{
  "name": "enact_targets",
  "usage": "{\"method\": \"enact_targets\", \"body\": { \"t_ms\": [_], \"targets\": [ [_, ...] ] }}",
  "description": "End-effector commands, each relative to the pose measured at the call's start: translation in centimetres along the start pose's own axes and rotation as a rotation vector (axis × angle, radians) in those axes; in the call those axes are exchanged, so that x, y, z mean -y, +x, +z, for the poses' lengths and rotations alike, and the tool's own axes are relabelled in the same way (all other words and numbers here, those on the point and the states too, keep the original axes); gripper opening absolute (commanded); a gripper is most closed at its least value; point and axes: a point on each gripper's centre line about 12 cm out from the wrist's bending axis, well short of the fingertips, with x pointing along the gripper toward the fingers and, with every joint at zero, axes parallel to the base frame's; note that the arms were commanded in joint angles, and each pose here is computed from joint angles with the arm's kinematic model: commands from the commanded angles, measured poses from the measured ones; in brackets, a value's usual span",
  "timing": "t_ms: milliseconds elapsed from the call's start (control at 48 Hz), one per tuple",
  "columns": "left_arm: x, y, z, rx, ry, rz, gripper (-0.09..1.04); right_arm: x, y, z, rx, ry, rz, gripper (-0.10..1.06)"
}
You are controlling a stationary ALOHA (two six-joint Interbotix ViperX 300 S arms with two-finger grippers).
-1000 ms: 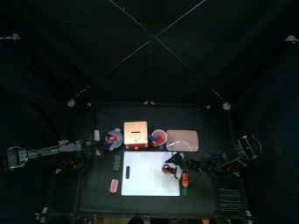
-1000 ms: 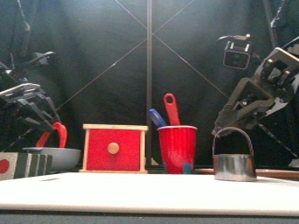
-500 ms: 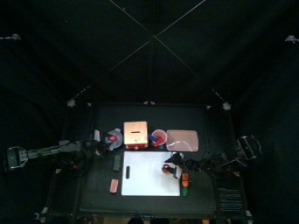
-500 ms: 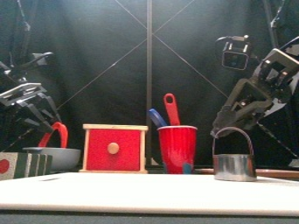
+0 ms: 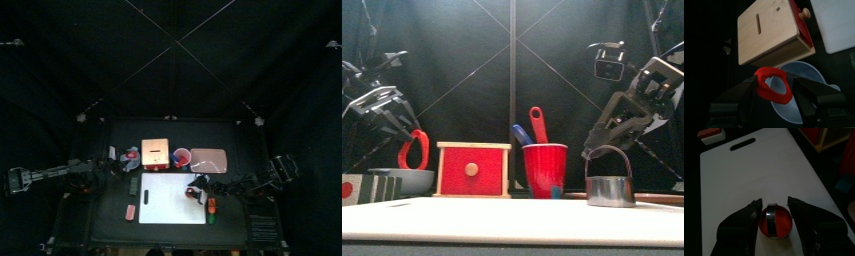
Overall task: Get the cutter from the drawer then cut the dough then place the extra dough in the bowl
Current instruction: Place the extra dough in the bowl
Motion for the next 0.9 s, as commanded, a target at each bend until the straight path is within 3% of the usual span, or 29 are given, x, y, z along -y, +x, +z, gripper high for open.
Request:
{"method": "enact_targets", "body": {
  "t_ms": [21,312,896],
  "targets": [
    [-0.84,-0.01,0.62,0.005,0.023,0.015,0.86,-0.25,-0.03,1.04,0.031,0.013,0.008,0.82],
    [-0.49,-0.02,-0.09,-0.058,0.072,-0.01,0.85,-0.12,0.03,1.05,0.031,0.015,0.003,0.82],
    [-0.31,-0.02,-0.24,-0.063,0.054,-0.016,0.87,-0.2,0.14,1.08,0.03,0.015,0.004,0.82]
  ]
}}
